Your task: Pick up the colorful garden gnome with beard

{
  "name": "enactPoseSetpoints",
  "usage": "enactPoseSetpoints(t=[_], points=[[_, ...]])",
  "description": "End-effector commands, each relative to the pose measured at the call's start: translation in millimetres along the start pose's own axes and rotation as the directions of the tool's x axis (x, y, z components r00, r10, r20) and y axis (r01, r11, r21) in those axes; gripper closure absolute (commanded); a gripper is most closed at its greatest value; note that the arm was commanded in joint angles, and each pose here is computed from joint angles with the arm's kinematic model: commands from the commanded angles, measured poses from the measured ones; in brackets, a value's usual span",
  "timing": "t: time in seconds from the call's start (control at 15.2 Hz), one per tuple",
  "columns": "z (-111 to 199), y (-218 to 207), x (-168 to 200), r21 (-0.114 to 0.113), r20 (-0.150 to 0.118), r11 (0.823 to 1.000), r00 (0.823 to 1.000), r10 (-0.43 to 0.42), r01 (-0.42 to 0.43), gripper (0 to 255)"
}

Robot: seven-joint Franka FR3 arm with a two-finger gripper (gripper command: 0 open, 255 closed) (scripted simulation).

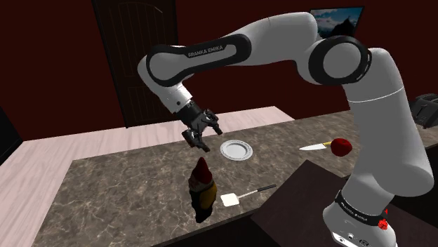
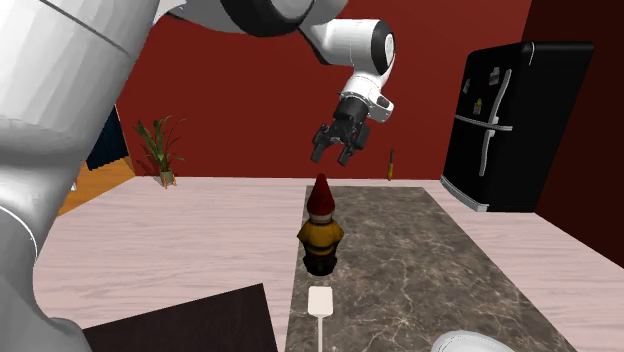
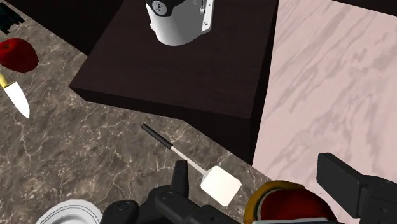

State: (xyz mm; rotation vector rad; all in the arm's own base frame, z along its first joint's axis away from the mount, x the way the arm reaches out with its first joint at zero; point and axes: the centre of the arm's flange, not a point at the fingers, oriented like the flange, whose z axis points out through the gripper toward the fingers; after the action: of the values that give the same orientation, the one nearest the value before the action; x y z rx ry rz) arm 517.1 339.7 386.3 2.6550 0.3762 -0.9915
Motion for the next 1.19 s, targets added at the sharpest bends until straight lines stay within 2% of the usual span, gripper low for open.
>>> enactPoseSetpoints(t=[0.0,0.26,0.92,0.99,1.12], points=[[5.4,-22.2,29.9,-0.025,0.054,0.999,0.998,-0.023,0.024,0],[26.2,-70.0,74.6,-0.067,0.157,0.995,0.985,-0.067,0.078,0],[55.8,-77.9,102.2,-0.068,0.16,0.995,0.985,-0.068,0.079,0],[55.6,-78.3,102.8,-0.068,0.16,0.995,0.985,-0.068,0.079,255],[55.6,-78.3,102.4,-0.068,0.159,0.995,0.985,-0.068,0.079,255]])
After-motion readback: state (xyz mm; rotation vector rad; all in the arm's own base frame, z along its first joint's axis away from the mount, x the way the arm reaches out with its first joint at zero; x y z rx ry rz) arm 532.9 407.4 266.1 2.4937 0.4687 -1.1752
